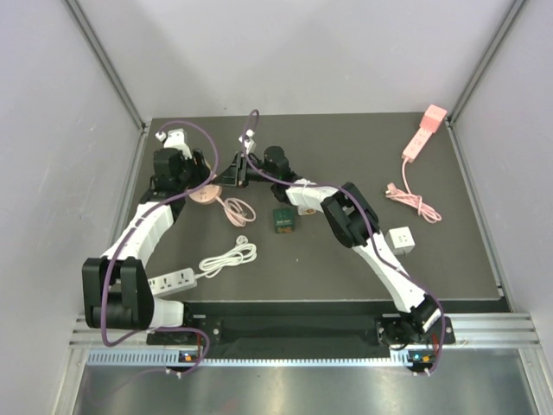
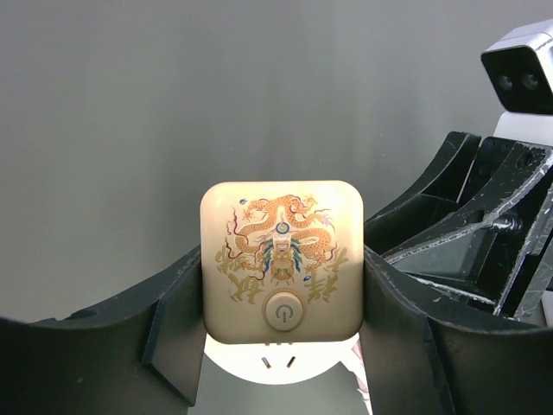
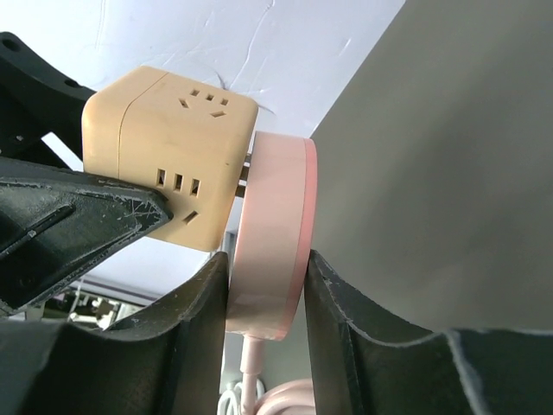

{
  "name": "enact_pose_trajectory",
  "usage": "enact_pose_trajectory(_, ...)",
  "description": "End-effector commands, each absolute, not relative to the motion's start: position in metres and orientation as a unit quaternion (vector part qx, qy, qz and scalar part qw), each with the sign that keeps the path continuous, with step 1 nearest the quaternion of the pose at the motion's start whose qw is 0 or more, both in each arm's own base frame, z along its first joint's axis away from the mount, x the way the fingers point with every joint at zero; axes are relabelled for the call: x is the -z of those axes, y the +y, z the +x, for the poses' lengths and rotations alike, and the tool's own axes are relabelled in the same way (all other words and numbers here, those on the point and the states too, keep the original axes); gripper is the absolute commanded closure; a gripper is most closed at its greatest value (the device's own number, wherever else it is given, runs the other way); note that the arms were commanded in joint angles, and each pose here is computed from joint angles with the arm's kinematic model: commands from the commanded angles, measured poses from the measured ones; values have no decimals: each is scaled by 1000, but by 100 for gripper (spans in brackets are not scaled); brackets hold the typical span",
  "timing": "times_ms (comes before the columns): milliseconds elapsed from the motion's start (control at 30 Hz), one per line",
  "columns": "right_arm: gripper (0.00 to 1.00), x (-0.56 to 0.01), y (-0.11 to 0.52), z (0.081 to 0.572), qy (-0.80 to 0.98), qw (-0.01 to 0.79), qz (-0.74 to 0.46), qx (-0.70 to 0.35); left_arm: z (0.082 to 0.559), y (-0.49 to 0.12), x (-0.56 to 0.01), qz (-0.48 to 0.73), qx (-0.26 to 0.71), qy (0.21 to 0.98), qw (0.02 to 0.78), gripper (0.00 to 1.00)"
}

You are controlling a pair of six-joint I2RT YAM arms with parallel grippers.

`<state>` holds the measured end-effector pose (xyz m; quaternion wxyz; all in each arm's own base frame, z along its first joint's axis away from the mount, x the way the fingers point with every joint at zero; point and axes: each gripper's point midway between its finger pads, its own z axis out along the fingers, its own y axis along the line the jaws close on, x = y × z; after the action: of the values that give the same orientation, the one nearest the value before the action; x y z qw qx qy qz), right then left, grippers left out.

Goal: Pull the plug off the socket

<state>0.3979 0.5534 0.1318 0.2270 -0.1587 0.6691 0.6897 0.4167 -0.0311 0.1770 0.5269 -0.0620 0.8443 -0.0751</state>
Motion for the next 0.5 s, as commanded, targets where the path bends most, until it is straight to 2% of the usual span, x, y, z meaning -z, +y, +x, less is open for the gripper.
enact_pose_trajectory(0, 74, -145, 571, 386, 645, 238, -180, -703, 427, -58, -232, -42, 144, 795, 587, 100)
enact_pose_trajectory(33, 77, -146, 571, 387, 646, 236, -177, -704, 427, -59, -230, -43, 149, 796, 585, 100)
enact_pose_trajectory(67, 87, -144, 572, 388, 650, 234, -173, -702, 427, -60, -229, -43, 151, 795, 585, 100)
enact_pose_trajectory(133, 98, -137, 572, 390, 664, 228, -165, -692, 428, -62, -226, -49, 160, 796, 581, 100)
enact_pose_trajectory(167, 100, -137, 571, 393, 669, 232, -159, -688, 428, -63, -226, -51, 164, 795, 582, 100)
enact_pose_trajectory(467, 100, -75, 553, 431, 800, 261, -100, -531, 426, -80, -227, -112, 216, 795, 555, 100)
